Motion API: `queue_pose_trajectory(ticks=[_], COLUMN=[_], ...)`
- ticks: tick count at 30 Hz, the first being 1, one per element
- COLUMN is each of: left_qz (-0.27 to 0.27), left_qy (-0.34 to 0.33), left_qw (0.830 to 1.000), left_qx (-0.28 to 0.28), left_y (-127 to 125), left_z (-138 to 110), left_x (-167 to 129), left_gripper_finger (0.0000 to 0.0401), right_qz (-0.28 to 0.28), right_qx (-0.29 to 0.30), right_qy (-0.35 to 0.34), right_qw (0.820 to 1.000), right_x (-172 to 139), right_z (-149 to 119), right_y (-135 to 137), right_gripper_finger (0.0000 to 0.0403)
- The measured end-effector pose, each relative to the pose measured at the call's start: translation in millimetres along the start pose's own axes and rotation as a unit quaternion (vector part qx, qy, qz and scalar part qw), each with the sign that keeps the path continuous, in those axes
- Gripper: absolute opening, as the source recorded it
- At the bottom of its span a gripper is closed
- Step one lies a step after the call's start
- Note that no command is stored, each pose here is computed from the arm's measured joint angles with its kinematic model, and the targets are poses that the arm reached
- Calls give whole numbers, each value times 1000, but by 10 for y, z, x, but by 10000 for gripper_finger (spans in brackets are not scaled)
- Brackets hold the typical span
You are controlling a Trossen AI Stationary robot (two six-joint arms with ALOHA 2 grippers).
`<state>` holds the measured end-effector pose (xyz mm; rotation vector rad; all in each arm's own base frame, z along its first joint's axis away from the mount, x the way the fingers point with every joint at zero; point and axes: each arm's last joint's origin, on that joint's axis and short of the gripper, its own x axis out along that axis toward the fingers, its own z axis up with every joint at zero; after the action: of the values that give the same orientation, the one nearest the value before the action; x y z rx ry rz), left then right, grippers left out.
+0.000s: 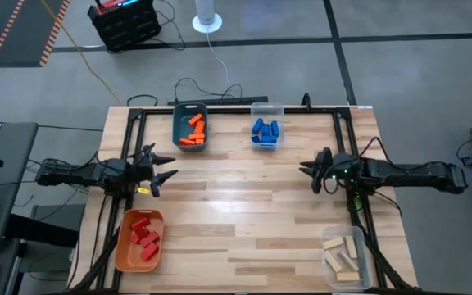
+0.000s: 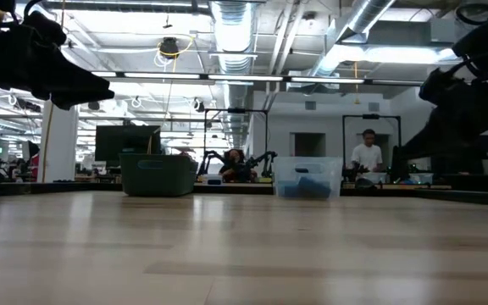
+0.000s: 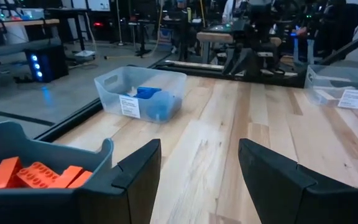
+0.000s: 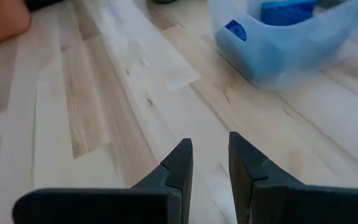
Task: Sort blocks
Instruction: Return to Home Position
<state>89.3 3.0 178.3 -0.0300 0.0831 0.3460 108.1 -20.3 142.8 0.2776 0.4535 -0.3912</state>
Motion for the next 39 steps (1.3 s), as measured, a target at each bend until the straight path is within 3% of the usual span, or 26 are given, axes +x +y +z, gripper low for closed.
queue_pose_trajectory(ticks=[4,39], left_qz=[0,0], left_qy=[0,2], left_qw=[1000,1000], left_qx=[0,1], left_y=[0,0], left_z=[-3,-11], left_x=[1,3], left_gripper_finger=[209,209], right_qz=[-2,-2], right_qx=[34,34], right_qy=[0,1], right_qw=[999,999], right_x=[0,0], right_z=[2,1], right_y=[-4,-4], right_gripper_finger=[81,81])
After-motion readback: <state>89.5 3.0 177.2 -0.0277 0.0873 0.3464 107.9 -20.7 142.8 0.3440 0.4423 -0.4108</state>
